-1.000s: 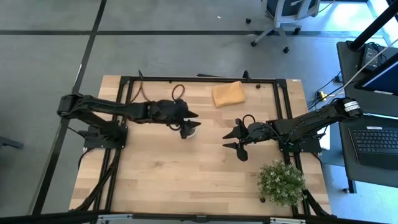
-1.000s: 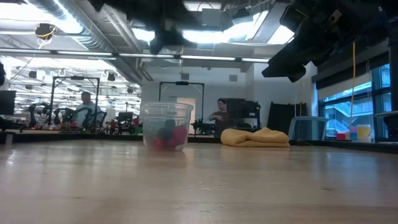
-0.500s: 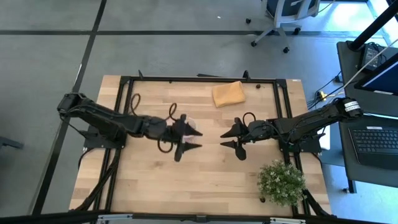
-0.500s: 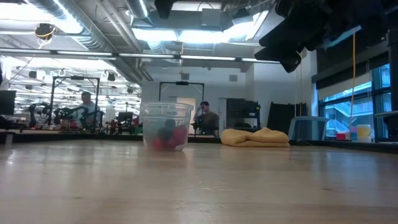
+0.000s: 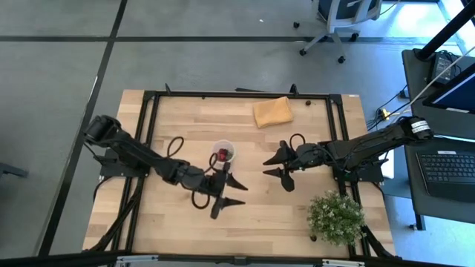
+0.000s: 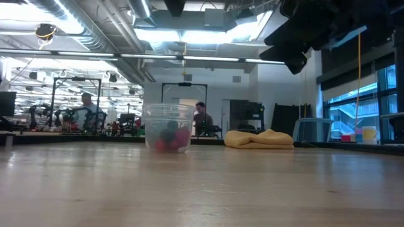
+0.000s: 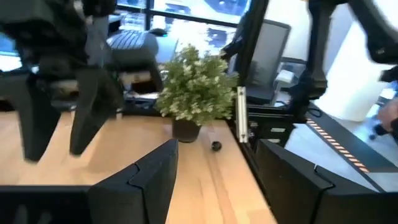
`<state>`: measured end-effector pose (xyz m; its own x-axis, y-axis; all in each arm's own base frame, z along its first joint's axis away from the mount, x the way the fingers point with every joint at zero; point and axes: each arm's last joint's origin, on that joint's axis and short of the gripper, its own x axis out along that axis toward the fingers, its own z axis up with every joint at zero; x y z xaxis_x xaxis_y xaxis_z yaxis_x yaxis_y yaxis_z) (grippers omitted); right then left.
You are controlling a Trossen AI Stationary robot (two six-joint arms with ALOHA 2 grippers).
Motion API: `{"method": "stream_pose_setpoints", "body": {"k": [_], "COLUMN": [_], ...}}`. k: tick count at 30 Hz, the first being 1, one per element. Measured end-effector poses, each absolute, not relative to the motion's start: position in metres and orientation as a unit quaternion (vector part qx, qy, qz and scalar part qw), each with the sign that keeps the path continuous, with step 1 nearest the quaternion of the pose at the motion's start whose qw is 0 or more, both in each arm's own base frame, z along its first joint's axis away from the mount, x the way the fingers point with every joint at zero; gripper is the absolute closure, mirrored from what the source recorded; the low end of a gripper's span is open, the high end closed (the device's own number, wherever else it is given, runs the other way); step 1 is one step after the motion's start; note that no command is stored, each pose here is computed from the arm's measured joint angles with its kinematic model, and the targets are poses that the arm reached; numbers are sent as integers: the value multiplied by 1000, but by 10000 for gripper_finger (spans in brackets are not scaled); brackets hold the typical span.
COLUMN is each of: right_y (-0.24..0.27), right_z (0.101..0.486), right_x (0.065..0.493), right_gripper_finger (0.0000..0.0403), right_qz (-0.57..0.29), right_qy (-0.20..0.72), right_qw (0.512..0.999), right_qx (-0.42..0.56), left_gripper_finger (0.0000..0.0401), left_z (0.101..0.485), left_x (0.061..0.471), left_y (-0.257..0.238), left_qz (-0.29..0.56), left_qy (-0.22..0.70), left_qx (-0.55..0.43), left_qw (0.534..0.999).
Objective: Pick and placing Produce into tupperware
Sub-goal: Put the top black cherry into the transparent container
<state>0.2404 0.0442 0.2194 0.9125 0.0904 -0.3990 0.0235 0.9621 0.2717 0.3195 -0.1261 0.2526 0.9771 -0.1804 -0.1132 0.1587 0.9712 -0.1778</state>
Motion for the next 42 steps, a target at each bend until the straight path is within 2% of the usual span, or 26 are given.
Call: {"method": "stream_pose_setpoints", "body": {"k": [3,7,12,16,20,25,33,42], "right_y": [36,18,-7,-29,-47,-69,-116,-149], "right_z": [224,247,292,321,339,341,321,298], "right_x": [237,226,208,195,185,178,176,180], "right_gripper_finger": [233,233,233,233,233,233,233,233], "right_qz": [-24,-135,-315,-399,-437,-473,-523,-549], "right_qy": [216,276,320,317,309,300,301,360], "right_qw": [963,939,878,829,804,777,717,680], "right_qx": [162,156,165,229,258,287,349,327], "left_gripper_finger": [189,189,189,189,189,189,189,189], "left_z": [248,248,249,250,252,260,271,270], "left_x": [320,319,321,325,324,316,303,292], "left_y": [-129,-129,-124,-108,-79,-42,9,62], "left_qz": [-46,-16,0,25,46,57,89,69], "left_qy": [66,60,56,58,102,145,168,191], "left_qx": [-99,-101,-112,-144,-146,-137,-98,-92], "left_qw": [992,993,992,988,983,978,977,975]}}
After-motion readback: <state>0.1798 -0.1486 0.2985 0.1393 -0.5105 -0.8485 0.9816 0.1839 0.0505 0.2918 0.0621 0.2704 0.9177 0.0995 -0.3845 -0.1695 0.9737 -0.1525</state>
